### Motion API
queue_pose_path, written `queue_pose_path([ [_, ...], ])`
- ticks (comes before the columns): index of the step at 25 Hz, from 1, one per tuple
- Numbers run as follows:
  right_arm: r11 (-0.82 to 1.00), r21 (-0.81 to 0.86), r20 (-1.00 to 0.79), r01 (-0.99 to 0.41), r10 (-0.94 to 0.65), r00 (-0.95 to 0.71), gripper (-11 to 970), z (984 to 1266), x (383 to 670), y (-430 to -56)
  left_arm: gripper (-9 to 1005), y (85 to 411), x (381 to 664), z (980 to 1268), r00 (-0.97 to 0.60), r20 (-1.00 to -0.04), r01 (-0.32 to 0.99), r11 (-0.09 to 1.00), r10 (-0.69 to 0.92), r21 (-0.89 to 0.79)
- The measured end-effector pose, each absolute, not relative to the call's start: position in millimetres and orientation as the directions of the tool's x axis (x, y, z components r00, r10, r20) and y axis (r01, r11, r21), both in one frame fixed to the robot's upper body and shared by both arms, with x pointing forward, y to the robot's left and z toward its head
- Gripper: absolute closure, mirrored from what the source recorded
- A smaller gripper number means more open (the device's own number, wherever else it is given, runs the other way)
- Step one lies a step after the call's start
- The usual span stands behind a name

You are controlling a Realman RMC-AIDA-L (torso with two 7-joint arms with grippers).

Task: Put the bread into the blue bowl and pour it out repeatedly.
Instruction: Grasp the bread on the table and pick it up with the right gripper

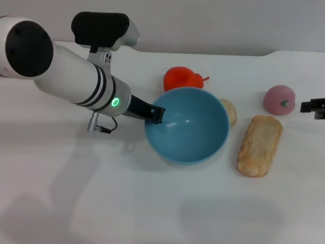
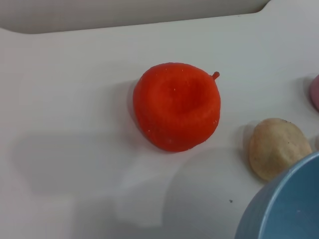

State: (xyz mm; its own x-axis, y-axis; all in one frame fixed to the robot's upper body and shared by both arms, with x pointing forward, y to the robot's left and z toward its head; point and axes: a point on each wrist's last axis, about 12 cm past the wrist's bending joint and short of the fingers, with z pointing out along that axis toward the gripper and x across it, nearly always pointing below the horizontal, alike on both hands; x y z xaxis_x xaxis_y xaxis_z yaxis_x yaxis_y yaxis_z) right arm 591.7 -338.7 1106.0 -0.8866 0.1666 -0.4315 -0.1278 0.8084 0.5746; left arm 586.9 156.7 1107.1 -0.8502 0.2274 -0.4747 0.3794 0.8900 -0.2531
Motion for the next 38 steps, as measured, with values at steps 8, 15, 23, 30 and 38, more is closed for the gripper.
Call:
queue_pose_path([
  [8,0.827,0.549,-0.347,-0.124,0.090,-0.934,382,1109.5,595.1,-319.3,997,165.2,589.4,1108.8,-0.846,-0.483,0.381,0.891,0.228,-0.248],
  [15,0.828,0.554,-0.316,-0.086,0.114,-0.942,383,1093.6,588.9,-311.0,997,166.7,591.0,1110.3,-0.838,-0.492,0.393,0.887,0.238,-0.241],
  [23,0.831,0.550,-0.289,-0.085,0.093,-0.953,383,1073.7,588.3,-289.8,998,170.5,593.6,1113.2,-0.830,-0.499,0.405,0.884,0.249,-0.233],
  [30,0.837,0.543,-0.286,-0.067,0.110,-0.952,383,1064.8,589.9,-284.7,998,172.4,592.8,1112.4,-0.832,-0.495,0.405,0.885,0.252,-0.231],
  [38,0.854,0.519,-0.301,-0.042,0.136,-0.944,383,1053.8,592.3,-282.6,997,175.7,593.6,1113.3,-0.829,-0.497,0.411,0.882,0.257,-0.229],
])
